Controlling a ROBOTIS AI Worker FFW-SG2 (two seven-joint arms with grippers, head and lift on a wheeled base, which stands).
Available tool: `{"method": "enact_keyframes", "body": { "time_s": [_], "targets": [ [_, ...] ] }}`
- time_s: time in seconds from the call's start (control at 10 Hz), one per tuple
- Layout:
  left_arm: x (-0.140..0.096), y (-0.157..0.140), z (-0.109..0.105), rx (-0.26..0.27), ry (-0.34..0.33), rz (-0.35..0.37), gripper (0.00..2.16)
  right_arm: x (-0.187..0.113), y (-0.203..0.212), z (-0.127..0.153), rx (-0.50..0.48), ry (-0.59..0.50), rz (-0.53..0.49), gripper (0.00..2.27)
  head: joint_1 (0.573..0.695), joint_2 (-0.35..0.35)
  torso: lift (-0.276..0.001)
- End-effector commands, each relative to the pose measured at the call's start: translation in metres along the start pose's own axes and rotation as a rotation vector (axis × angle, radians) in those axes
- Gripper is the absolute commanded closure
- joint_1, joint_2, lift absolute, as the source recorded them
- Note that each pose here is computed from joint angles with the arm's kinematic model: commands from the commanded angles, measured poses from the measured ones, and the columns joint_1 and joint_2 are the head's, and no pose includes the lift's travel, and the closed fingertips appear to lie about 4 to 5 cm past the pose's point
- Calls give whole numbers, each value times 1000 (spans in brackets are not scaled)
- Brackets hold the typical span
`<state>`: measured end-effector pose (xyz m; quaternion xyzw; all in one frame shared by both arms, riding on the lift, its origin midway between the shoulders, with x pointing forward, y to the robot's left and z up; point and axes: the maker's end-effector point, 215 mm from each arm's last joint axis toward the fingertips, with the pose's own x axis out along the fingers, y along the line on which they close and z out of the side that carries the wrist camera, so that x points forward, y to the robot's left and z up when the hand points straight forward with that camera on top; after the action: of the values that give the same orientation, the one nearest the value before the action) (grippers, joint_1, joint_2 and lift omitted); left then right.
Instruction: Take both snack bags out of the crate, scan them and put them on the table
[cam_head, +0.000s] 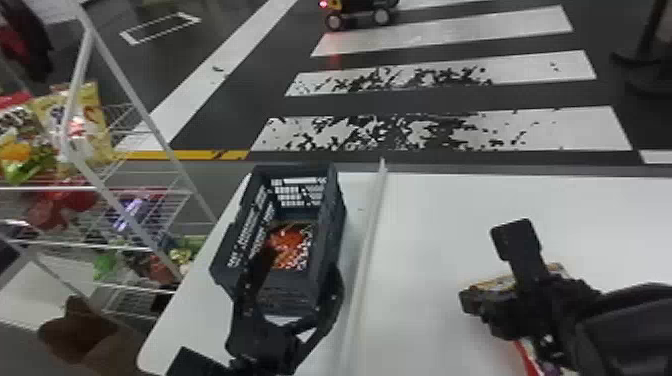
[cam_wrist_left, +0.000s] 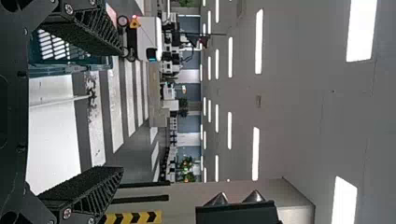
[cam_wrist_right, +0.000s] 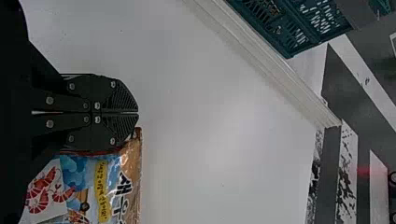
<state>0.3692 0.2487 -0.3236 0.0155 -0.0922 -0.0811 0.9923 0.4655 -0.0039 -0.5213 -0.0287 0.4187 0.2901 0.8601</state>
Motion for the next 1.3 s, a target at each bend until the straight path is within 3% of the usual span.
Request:
{"method": "enact_keyframes", "body": {
  "time_s": [0.0, 0.6, 1.2],
  "targets": [
    [-2, 1, 0, 2, 3, 1, 124, 4, -4, 6, -13, -6, -6, 2256, 695, 321, -91],
    [-5, 6, 1, 9, 3, 5, 124, 17, -35, 24, -51, -26, -79, 2256, 695, 303, -91],
    [-5, 6, 0, 5, 6, 11, 124, 12, -39, 27, -26, -44, -77, 2256, 695, 287, -91]
  ]
}}
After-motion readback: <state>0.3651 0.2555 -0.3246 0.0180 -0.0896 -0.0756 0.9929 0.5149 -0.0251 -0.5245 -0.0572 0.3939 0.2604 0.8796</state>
